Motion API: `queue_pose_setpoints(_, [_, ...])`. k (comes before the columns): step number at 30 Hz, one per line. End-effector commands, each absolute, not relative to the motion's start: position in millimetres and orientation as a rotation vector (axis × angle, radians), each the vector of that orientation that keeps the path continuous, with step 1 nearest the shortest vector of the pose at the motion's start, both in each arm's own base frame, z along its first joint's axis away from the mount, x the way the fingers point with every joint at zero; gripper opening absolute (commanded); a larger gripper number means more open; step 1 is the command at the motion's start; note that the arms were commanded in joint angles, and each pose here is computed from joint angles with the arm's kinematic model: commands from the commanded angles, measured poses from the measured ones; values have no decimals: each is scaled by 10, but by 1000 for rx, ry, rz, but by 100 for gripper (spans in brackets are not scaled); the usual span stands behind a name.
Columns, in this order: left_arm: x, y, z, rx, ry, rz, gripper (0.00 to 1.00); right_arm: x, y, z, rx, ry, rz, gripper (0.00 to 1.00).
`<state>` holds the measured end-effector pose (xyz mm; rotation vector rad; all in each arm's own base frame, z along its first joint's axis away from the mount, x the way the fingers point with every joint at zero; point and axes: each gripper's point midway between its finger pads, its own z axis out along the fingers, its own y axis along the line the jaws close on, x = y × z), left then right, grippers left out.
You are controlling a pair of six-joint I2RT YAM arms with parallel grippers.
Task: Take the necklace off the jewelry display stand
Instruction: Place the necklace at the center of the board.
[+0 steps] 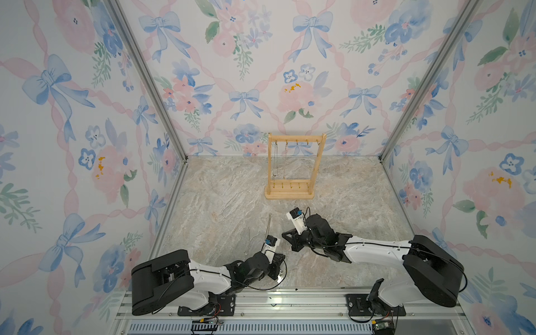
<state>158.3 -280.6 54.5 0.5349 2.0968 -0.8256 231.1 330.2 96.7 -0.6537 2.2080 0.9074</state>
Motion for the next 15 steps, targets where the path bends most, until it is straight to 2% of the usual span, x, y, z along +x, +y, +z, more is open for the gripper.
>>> queue_pose_setpoints(1, [1473,-2837,481,595,2122,-846,9,2398,3298,948,-623,2240,883,0])
queue_pose_setpoints(5, [1451,-2823,374,601,2156,-824,0,2409,3310,913,-623,2251,878,0])
queue_pose_setpoints(15, [1418,-2830,201,618,2217,-801,0,2466,3324,893,-615,2266,872,0])
